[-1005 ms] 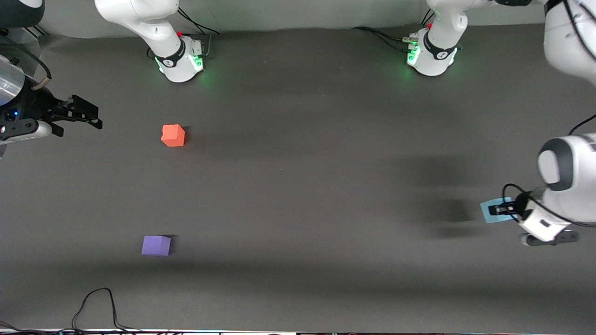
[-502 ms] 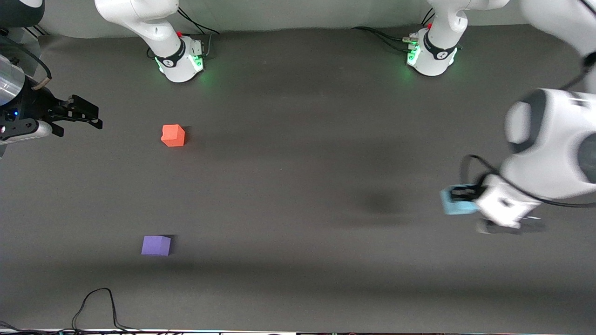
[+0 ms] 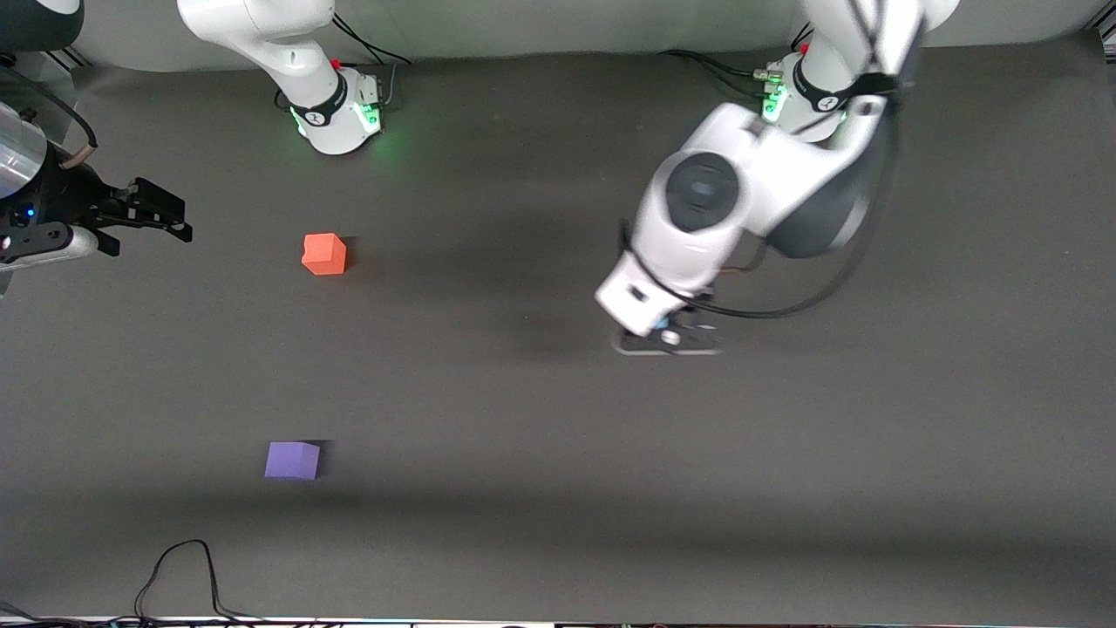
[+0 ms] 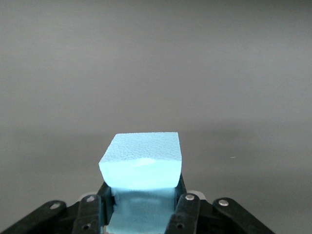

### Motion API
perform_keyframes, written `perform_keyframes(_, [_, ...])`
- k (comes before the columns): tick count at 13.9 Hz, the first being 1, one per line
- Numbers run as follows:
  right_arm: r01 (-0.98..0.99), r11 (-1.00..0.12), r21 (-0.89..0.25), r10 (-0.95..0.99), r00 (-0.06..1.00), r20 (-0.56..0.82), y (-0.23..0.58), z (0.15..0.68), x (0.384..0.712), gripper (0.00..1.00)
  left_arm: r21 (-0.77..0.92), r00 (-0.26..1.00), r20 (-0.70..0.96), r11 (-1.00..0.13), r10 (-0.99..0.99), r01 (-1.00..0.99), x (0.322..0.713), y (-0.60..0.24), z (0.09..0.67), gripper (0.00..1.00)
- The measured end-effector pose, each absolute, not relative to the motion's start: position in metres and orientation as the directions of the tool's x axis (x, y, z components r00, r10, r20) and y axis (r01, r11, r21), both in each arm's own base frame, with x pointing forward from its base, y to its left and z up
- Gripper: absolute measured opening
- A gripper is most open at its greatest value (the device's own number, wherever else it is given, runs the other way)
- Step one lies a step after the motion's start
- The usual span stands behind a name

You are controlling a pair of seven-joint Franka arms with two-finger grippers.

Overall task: Place blue block between orange and purple blocks
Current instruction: 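Carry the light-blue block with the left gripper toward the table middle, then set down the blue block and withdraw the left gripper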

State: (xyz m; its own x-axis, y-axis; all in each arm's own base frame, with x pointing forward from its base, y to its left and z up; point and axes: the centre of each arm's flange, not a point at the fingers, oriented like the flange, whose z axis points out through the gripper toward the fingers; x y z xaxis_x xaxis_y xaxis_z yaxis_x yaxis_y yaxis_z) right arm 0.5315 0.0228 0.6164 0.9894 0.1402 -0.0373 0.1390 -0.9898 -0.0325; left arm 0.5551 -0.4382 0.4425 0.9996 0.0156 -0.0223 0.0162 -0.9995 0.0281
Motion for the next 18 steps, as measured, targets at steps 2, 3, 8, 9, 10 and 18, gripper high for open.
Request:
perform_keyframes(2, [0.139,-0.990,-0.033,0.140,0.989,-0.037,0.023,0.616,0.531,1.00,0.016,1.000,0.016,-1.000,0.014,0.014,0.538,-0.488,0.411,0.50])
perform_keyframes(3, [0.139,-0.990,-0.033,0.140,0.989,-0.038,0.023,0.616,0.532,1.00,0.006,0.999,0.030,-1.000,0.015,0.015,0.532,-0.509,0.391,0.50])
perform_keyframes(8, [0.139,-0.990,-0.033,0.141,0.989,-0.040,0.023,0.615,0.532,1.00,-0.011,0.997,0.075,-1.000,0.026,0.027,0.509,-0.576,0.263,0.50])
perform_keyframes(9, [0.139,-0.990,-0.033,0.140,0.989,-0.040,0.023,0.615,0.532,1.00,-0.006,0.997,0.076,-1.000,0.028,0.028,0.507,-0.579,0.247,0.50])
perform_keyframes(10, [0.139,-0.990,-0.033,0.141,0.989,-0.040,0.023,0.615,0.532,1.00,-0.003,0.997,0.076,-0.999,0.033,0.033,0.506,-0.581,0.233,0.50])
perform_keyframes(18, [0.139,-0.990,-0.033,0.141,0.989,-0.040,0.023,0.615,0.532,1.00,-0.003,0.995,0.082,-0.998,0.057,0.057,0.518,-0.578,0.246,1.00])
